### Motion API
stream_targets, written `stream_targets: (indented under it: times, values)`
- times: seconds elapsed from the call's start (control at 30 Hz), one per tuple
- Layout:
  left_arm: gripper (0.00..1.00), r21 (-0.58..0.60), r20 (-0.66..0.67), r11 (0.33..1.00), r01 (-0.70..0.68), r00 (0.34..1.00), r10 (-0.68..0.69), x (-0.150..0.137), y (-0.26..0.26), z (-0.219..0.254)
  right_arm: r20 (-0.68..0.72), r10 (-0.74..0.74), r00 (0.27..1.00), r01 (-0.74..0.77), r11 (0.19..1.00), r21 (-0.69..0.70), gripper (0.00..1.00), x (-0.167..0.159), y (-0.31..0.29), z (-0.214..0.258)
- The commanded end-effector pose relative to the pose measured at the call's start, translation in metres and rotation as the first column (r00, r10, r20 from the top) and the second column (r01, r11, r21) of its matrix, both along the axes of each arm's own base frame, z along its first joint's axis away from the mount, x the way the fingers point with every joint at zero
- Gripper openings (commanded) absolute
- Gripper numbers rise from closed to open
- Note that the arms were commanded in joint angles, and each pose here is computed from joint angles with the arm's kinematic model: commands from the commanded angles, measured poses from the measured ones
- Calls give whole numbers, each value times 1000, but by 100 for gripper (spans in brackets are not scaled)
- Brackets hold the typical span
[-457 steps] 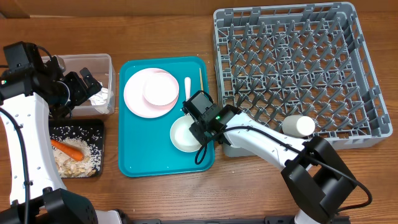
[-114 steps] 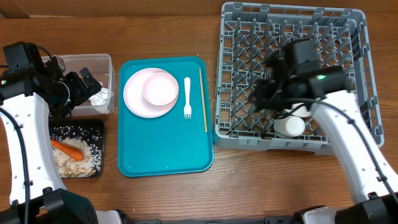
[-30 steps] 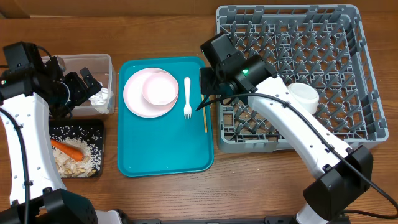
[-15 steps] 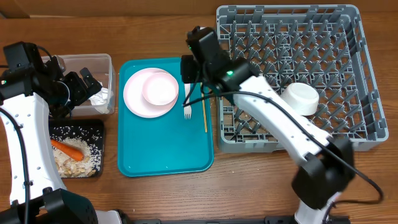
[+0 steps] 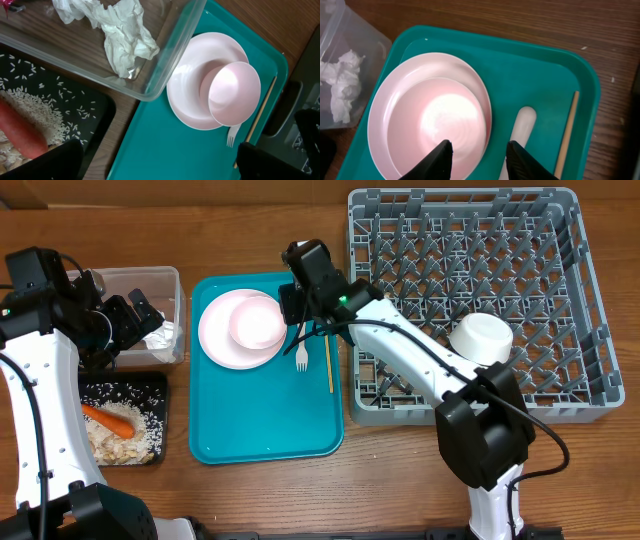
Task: Sort waste into correct bins and load items into the dishwasher rack
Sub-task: 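Lower the right gripper over the pink plates on the teal tray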
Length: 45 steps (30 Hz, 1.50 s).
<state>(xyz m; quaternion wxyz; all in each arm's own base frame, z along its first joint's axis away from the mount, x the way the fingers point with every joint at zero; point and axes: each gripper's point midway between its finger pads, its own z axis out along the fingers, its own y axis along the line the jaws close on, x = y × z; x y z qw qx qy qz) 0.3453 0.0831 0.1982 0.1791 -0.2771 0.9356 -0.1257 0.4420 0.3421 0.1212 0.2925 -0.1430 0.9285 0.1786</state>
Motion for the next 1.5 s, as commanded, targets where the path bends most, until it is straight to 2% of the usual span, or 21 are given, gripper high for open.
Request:
stream_targets:
  times: [0.0, 0.7, 1.47]
  values:
    - [100, 7, 35, 1000, -6, 999, 6, 0, 0, 13, -9, 60, 998, -60, 998, -12, 39, -7, 14, -14]
    - [100, 7, 35, 1000, -6, 999, 6, 0, 0, 13, -45, 79, 996, -82, 996, -46, 39, -2, 22, -68]
    - [100, 7, 35, 1000, -6, 999, 6, 0, 0, 13, -54, 79, 995, -81, 995, -52, 39, -3, 21, -71]
